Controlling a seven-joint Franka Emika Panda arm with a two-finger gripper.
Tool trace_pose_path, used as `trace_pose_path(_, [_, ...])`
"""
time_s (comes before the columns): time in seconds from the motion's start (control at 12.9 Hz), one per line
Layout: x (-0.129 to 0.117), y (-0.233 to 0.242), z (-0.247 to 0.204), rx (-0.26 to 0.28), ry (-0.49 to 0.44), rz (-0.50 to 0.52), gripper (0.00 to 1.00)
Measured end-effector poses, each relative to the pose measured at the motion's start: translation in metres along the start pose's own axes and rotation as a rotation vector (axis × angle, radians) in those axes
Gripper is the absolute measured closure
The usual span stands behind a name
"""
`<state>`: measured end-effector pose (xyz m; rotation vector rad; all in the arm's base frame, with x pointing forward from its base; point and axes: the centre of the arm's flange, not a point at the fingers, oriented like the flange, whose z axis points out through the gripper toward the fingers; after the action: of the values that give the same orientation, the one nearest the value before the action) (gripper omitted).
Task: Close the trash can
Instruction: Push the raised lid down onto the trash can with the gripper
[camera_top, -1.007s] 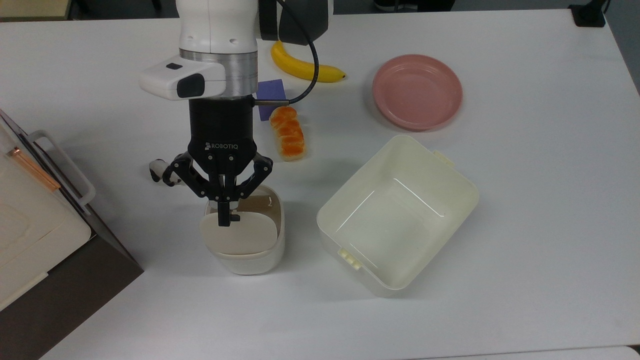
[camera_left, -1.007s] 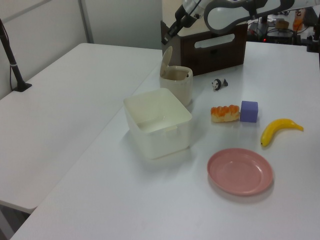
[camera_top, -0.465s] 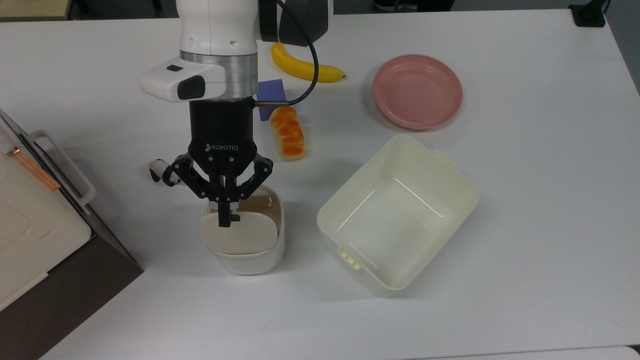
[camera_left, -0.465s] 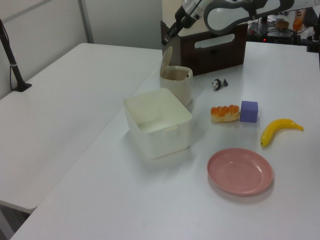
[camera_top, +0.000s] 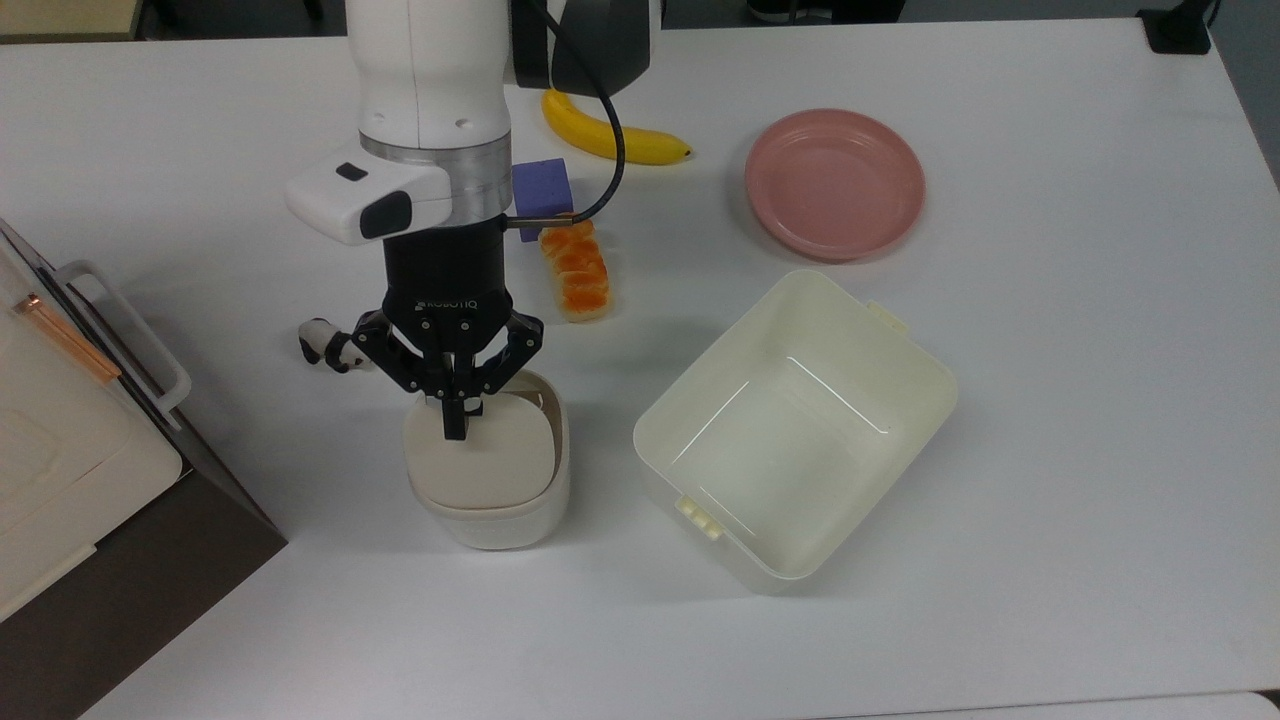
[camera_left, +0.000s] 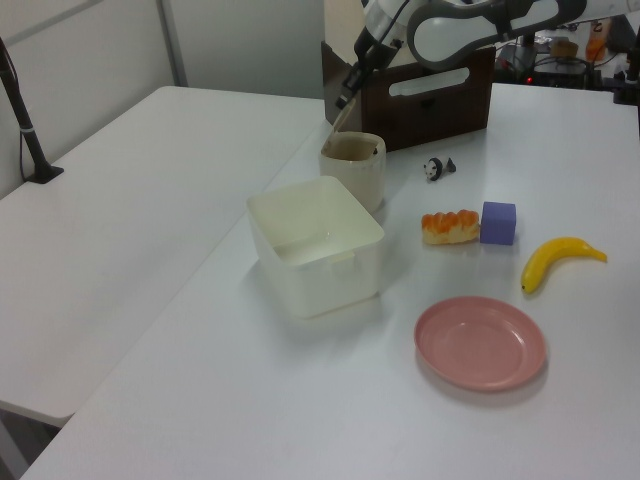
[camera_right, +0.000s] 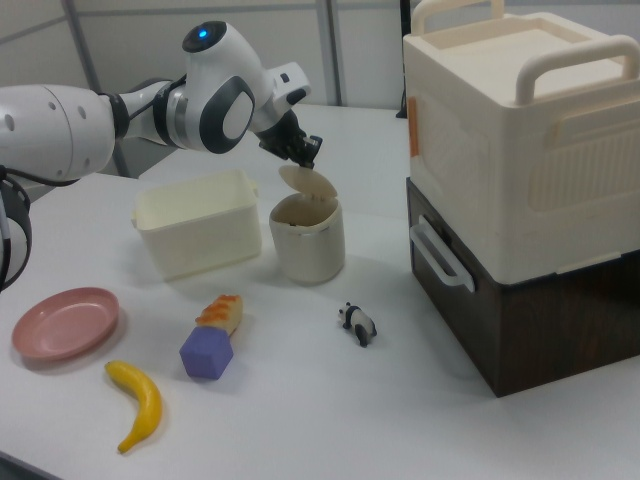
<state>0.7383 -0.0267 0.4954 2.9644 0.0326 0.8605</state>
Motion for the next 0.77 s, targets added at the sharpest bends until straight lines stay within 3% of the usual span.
trace_pose_path(0.31, [-0.014,0.0,0.002,0.007,-0.147,-0.052,0.99])
trace_pose_path(0.77, [-0.032,-0.006,0.029,0.011,-0.23,-0.067,0.99])
